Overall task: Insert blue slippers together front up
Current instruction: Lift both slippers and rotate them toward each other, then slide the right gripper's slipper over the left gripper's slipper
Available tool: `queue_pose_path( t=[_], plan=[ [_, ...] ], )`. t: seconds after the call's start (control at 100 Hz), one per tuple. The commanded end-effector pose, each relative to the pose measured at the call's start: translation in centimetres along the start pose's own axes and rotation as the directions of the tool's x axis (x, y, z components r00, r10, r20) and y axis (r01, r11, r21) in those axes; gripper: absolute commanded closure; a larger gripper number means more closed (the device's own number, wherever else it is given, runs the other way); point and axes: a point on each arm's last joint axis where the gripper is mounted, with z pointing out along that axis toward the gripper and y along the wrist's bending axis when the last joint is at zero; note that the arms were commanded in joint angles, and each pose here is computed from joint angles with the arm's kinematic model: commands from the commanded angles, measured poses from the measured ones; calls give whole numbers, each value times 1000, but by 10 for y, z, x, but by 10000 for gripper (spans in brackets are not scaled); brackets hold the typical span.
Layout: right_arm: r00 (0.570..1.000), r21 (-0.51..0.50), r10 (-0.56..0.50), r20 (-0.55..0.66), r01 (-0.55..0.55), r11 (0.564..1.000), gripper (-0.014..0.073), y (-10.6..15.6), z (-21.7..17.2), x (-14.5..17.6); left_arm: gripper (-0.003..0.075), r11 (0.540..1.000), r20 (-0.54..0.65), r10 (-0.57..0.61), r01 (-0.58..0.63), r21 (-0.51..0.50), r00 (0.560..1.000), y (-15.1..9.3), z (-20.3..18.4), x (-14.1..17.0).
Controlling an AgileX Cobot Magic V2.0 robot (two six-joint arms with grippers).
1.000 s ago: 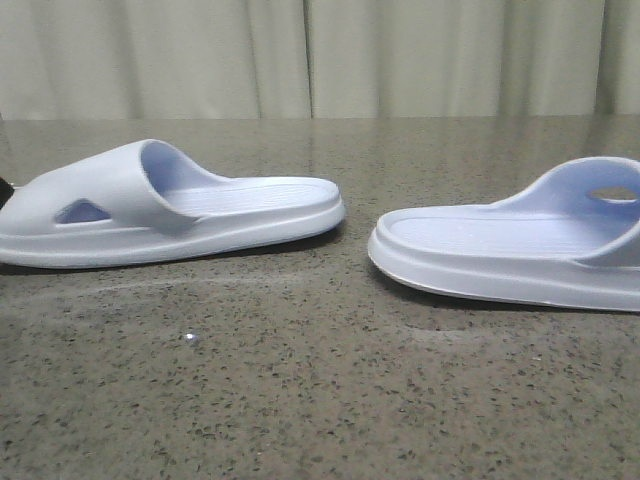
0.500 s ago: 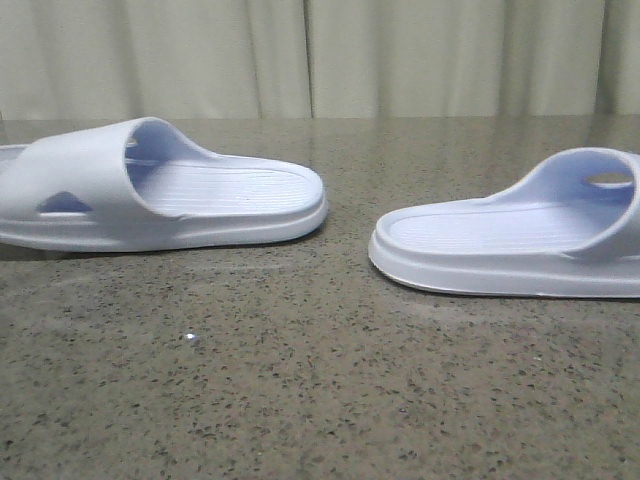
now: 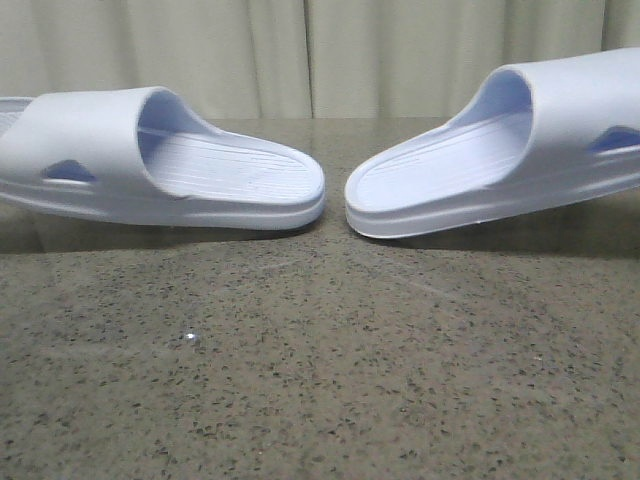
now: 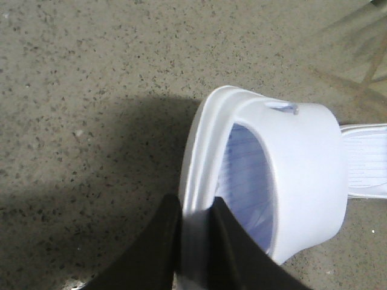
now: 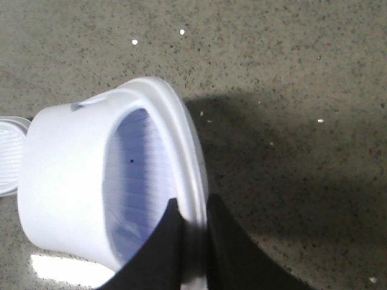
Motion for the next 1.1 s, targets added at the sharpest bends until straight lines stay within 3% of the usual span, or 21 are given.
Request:
queue_pose_path(
  t=[0.0,0.23,0.47,0.79,1.09],
  plan=[
    [993,-29,-7,115,11,1000,702,10,-13,-12,705,997,84,21,-27,66,996,-18,-12,-16],
    [982,-38,-32,185,39,999,702,20,-26,-22,705,997,115,12,-21,78,993,-18,-20,-22],
    [968,-175,-24,248,69,982,702,37,-34,-33,705,989,99,-12,-2,145,995,-21,-19,-21],
    [984,-333,6,176,53,942,702,34,-10,-40,705,962,65,-65,45,271,996,-24,-15,-22],
    [989,-362,-10,151,64,930,702,24,10,-44,705,954,69,-73,49,296,995,-26,-16,-22]
  ],
)
